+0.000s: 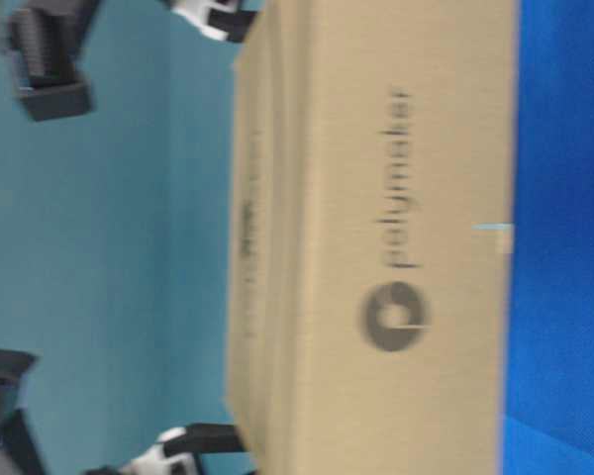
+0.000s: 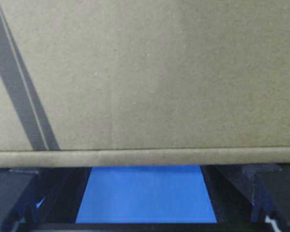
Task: Lift up the cardboard box by clamping it between your arms.
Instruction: 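Raise both grippers together, lifting the clamped box off the table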
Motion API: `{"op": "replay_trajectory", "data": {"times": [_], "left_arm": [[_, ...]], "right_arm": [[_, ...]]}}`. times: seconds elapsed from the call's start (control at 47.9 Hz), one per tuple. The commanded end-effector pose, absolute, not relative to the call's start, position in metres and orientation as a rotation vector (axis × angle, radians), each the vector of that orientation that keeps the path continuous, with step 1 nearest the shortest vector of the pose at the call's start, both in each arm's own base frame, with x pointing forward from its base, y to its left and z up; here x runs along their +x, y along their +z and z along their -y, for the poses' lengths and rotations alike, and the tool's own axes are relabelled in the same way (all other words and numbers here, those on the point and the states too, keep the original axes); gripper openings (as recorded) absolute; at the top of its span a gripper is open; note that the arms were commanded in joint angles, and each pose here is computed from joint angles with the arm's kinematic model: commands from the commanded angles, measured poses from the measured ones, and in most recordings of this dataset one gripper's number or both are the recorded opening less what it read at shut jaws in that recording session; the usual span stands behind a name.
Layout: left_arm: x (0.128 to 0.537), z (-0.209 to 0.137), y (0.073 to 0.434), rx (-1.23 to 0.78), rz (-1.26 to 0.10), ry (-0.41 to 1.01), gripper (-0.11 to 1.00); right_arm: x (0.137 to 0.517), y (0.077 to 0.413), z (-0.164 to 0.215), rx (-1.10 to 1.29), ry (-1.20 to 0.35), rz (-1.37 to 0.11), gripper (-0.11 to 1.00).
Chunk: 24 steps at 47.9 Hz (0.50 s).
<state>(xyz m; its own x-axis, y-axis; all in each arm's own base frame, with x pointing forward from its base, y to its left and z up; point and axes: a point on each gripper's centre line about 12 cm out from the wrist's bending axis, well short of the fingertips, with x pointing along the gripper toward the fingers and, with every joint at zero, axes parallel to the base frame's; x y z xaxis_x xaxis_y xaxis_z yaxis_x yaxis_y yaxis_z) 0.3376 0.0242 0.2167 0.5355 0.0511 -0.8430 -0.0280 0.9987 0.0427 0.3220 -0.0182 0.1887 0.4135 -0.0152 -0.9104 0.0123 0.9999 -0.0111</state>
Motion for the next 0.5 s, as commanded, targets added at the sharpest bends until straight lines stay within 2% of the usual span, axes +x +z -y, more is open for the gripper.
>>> {"op": "replay_trajectory", "data": {"times": [0.0, 0.48], "left_arm": [[0.350, -0.030, 0.260, 0.013, -0.890, 0.068, 0.84], [0.348, -0.035, 0.346, 0.006, -0.899, 0.086, 0.85]], "right_arm": [[0.336, 0.238, 0.015, 0.010, -0.019, -1.026, 0.99], [0.329, 0.318, 0.014, 0.009, -0.012, -1.055, 0.99]]}}
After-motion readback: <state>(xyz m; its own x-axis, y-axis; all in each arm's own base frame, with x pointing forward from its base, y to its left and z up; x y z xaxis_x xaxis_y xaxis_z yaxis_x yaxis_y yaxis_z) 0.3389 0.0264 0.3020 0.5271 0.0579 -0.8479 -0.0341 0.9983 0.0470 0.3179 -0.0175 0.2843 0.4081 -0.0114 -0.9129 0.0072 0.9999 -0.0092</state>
